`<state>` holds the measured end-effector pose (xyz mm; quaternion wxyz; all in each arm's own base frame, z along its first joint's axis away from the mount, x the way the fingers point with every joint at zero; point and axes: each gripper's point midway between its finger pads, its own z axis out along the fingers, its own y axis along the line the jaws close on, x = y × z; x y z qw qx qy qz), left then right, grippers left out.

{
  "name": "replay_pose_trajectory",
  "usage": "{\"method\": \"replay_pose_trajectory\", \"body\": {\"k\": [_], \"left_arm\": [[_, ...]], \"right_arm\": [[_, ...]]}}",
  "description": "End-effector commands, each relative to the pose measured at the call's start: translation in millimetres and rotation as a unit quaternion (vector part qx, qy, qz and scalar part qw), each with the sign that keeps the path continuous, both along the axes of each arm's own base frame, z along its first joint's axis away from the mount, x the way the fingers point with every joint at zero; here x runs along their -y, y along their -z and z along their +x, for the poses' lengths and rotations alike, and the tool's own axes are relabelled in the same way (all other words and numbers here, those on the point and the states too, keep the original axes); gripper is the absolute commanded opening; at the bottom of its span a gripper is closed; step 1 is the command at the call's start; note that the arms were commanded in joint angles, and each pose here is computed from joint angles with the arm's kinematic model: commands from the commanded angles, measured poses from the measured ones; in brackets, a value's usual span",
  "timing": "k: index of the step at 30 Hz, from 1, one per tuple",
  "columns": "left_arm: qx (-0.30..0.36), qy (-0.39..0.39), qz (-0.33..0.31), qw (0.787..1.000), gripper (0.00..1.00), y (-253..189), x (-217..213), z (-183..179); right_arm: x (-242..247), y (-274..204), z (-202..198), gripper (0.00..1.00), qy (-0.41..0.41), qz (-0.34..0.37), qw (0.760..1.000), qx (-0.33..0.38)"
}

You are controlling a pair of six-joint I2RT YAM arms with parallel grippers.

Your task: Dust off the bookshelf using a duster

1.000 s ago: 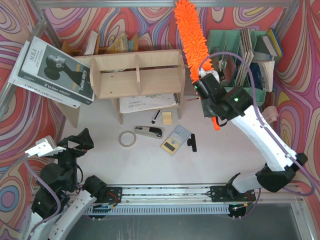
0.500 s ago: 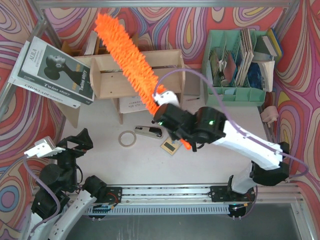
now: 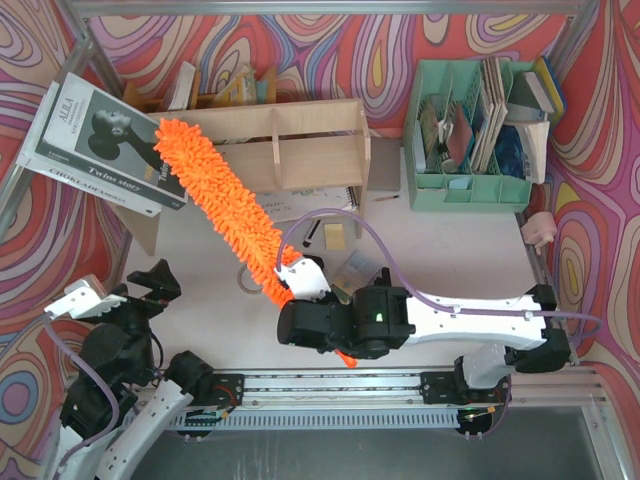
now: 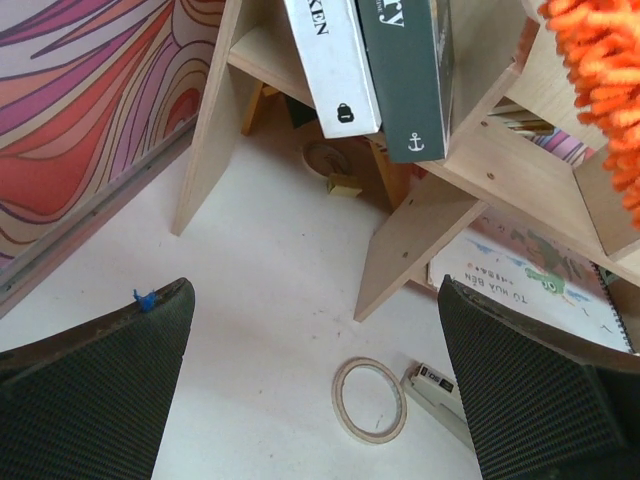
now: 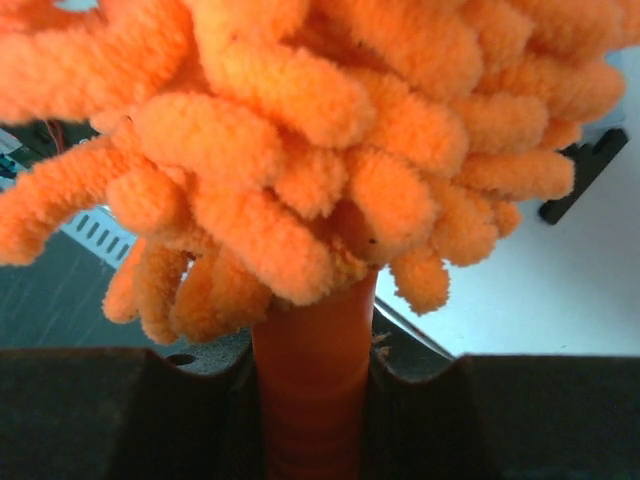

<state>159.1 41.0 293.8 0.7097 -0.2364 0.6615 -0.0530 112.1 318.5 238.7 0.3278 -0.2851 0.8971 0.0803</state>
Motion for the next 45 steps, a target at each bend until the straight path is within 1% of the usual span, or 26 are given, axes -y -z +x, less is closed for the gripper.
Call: {"method": "replay_pose_trajectory", "body": {"k": [1, 4, 8, 10, 16, 22, 25, 31, 35, 38, 45], "left_arm": [[-0.007, -0.024, -0.003, 1.0, 0.98, 1.1, -8.7, -3.2], [-0.004, -0.022, -0.006, 1.0, 0.98, 0.8, -8.5, -3.8], [-0.005, -0.018, -0.005, 1.0, 0.98, 0.9, -6.8, -3.1], [-0.005, -0.016, -0.005, 1.0, 0.98, 0.6, -6.1, -2.8], [-0.005, -0.019, -0.008, 1.0, 0.98, 1.5, -7.9, -4.3], [-0.006, -0.021, -0.006, 1.0, 0.98, 1.9, -7.7, -3.3], [-0.01, -0.021, -0.003, 1.0, 0.98, 2.4, -7.1, -2.3], [-0.011, -0.022, -0.002, 1.0, 0.98, 3.0, -7.1, -1.9], [-0.01, -0.023, -0.003, 1.0, 0.98, 3.0, -7.5, -2.2], [-0.01, -0.024, -0.003, 1.0, 0.98, 2.9, -7.5, -2.0], [-0.012, -0.023, -0.002, 1.0, 0.98, 3.3, -6.8, -1.3]], "right_arm": [[-8.8, -6.2, 1.7, 0.0, 0.084, 0.084, 0.993, 0.011], [-0.2, 3.0, 0.2, 0.0, 0.116, 0.107, 0.988, 0.003], [-13.7, 16.8, -6.1, 0.0, 0.101, 0.123, 0.987, -0.017], [-24.9, 24.7, -7.8, 0.0, 0.091, 0.12, 0.988, -0.023], [-46.7, 51.2, -7.1, 0.0, 0.089, 0.078, 0.993, -0.029], [-63.1, 64.8, -10.3, 0.0, 0.068, 0.069, 0.995, -0.038], [-64.7, 65.0, -7.2, 0.0, 0.071, 0.062, 0.995, -0.031], [-67.7, 26.1, 6.7, 0.0, 0.073, 0.099, 0.992, 0.011], [-63.7, 11.3, 12.5, 0.0, 0.079, 0.111, 0.99, 0.03], [-58.3, 17.7, 15.5, 0.0, 0.092, 0.099, 0.99, 0.03], [-51.5, 46.9, 14.1, 0.0, 0.111, 0.08, 0.991, 0.001]]}}
